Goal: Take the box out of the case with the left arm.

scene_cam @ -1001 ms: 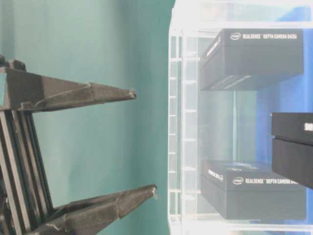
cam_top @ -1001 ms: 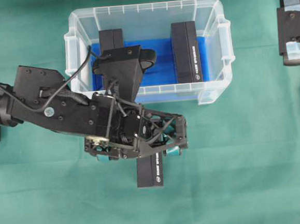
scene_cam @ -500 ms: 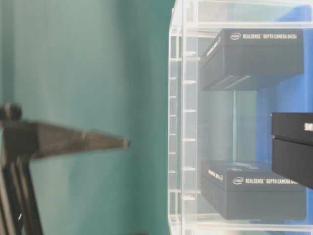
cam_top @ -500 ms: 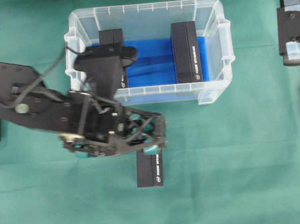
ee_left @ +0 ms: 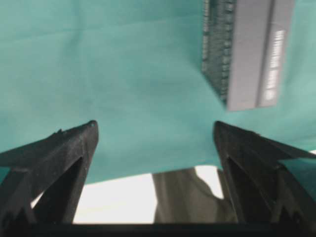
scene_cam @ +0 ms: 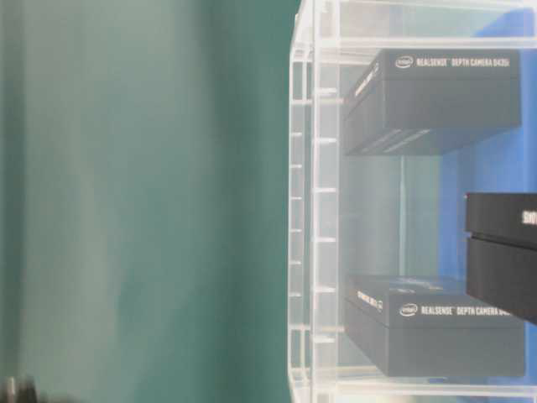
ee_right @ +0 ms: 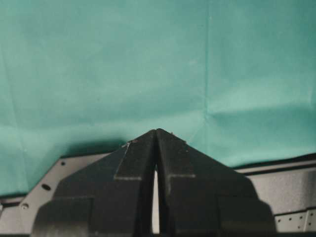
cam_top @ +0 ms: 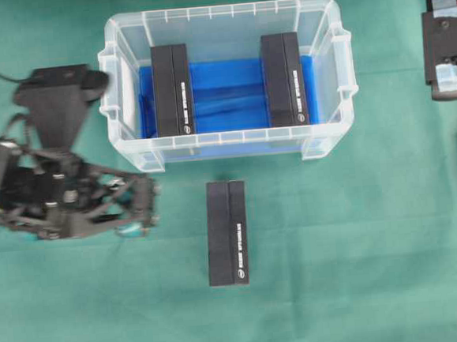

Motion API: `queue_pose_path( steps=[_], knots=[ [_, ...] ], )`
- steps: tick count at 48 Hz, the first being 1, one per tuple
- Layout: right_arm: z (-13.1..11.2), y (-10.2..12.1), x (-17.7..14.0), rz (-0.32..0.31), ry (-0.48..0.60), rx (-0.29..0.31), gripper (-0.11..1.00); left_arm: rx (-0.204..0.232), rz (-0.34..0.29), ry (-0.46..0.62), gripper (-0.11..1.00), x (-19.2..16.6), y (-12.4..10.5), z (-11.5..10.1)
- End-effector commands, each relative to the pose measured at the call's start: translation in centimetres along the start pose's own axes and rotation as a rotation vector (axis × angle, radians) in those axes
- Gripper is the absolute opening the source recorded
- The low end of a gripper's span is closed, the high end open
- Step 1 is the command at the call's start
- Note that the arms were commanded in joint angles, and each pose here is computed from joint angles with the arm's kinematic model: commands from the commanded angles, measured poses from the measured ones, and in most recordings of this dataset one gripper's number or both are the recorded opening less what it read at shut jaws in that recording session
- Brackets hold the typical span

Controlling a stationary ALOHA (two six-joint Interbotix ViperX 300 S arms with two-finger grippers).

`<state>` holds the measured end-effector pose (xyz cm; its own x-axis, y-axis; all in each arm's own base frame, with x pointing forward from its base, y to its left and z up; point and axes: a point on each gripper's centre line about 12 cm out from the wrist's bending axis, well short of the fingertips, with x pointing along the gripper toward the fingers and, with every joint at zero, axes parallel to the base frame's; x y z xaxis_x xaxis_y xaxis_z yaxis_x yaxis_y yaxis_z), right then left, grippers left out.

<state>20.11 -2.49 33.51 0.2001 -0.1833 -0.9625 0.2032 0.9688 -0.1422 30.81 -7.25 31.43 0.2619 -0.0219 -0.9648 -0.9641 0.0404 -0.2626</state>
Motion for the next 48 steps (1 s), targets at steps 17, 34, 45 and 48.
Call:
queue_pose_path(
  steps=[17, 34, 45, 48],
  knots=[
    [-0.2, 0.0, 0.0, -0.002, 0.0, 0.002, 0.0, 0.023, -0.059, 0.018, 0.95, -2.6, 7.7, 0.9],
    [-0.2, 0.0, 0.1, -0.002, 0.001, 0.0, 0.0, 0.031, -0.052, 0.016, 0.95, -3.1, 9.1, 1.2],
    [-0.2, 0.0, 0.1, 0.0, 0.001, 0.0, 0.0, 0.016, -0.056, 0.012, 0.95, -3.2, 9.1, 1.6],
    [-0.2, 0.0, 0.1, 0.0, 0.001, 0.001, 0.0, 0.0, -0.06, 0.007, 0.95, -3.3, 9.1, 2.0]
  ],
)
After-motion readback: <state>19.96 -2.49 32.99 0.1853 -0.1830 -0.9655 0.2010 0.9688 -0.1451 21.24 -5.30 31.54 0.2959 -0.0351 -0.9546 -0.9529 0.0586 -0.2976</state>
